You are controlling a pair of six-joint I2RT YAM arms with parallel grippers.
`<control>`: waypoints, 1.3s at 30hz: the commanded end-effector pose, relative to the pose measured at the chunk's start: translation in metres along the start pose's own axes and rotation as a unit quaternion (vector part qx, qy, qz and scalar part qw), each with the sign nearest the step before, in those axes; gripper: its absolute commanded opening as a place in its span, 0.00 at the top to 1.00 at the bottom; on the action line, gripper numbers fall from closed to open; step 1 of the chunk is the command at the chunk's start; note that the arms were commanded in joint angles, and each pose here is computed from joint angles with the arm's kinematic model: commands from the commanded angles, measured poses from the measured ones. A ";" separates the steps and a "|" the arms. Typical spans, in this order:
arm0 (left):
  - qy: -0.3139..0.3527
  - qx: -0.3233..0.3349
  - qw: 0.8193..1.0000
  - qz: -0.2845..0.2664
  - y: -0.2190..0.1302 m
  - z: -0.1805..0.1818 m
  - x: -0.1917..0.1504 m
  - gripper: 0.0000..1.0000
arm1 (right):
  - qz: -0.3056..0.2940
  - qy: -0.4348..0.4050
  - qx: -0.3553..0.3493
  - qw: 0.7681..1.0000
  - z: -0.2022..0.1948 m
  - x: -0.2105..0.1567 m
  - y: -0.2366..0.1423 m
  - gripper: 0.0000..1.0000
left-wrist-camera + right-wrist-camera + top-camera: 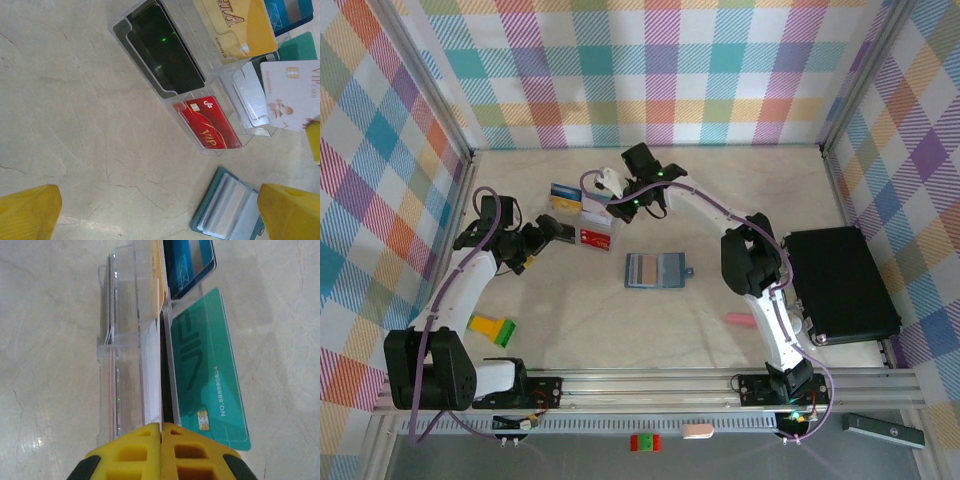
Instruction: Take the credit cards out of the card holder
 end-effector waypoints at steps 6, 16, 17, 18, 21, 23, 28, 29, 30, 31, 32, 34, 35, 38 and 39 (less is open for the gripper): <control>-0.005 -0.014 1.000 0.006 -0.002 -0.005 0.005 0.00 | 0.008 -0.015 0.003 1.000 -0.003 0.000 0.006 0.96; -0.007 -0.025 1.000 0.009 -0.001 -0.007 0.005 0.00 | 0.002 0.030 -0.003 1.000 -0.006 0.011 0.000 0.76; -0.006 -0.029 1.000 0.009 -0.002 -0.008 0.005 0.00 | -0.002 0.035 -0.002 0.999 -0.006 0.013 -0.004 0.75; -0.005 -0.032 0.999 0.010 -0.002 -0.009 0.005 0.00 | -0.006 0.043 0.001 0.999 -0.004 0.016 -0.008 0.75; -0.002 -0.045 0.999 0.016 -0.002 -0.012 0.004 0.00 | -0.025 0.065 0.008 0.998 0.001 0.026 -0.026 0.74; 0.006 -0.056 0.998 0.022 -0.002 -0.016 0.003 0.00 | -0.036 0.089 0.011 0.995 0.006 0.030 -0.038 0.71; 0.045 -0.057 0.997 0.021 0.004 -0.024 -0.007 0.00 | -0.057 0.185 0.006 0.981 0.025 0.029 -0.078 0.60; 0.050 -0.062 0.997 0.023 0.007 -0.027 -0.008 0.00 | -0.054 0.201 -0.002 0.978 0.029 0.024 -0.084 0.56; 0.056 -0.071 0.995 0.029 0.010 -0.030 -0.011 0.00 | -0.051 0.216 -0.015 0.975 0.034 0.019 -0.093 0.53; 0.062 -0.080 0.994 0.037 0.014 -0.032 -0.014 0.00 | -0.043 0.231 -0.027 0.972 0.039 0.012 -0.102 0.49; 0.065 -0.084 0.994 0.042 0.017 -0.034 -0.016 0.00 | -0.034 0.245 -0.039 0.968 0.042 0.004 -0.106 0.48; 0.072 -0.092 0.992 0.048 0.022 -0.038 -0.020 0.00 | -0.021 0.270 -0.063 0.961 0.055 -0.015 -0.122 0.44; 0.075 -0.094 0.992 0.048 0.023 -0.040 -0.020 0.00 | -0.019 0.280 -0.071 0.957 0.059 -0.021 -0.128 0.42; 0.083 -0.102 0.990 0.049 0.027 -0.050 -0.022 0.00 | -0.013 0.319 -0.089 0.943 0.072 -0.044 -0.141 0.34; 0.087 -0.104 0.990 0.047 0.027 -0.055 -0.024 0.00 | -0.013 0.332 -0.091 0.939 0.077 -0.050 -0.144 0.33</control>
Point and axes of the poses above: each hand's point on the last joint's axis, 136 mm out from that joint toward the fingers, its own y axis out along the fingers, its own z axis along the line the jaws close on, x = y × z, the point moved 8 cm from there along -y, back along the fingers, and after that the axes turned 6 degrees about -y, right-handed, at the moved point
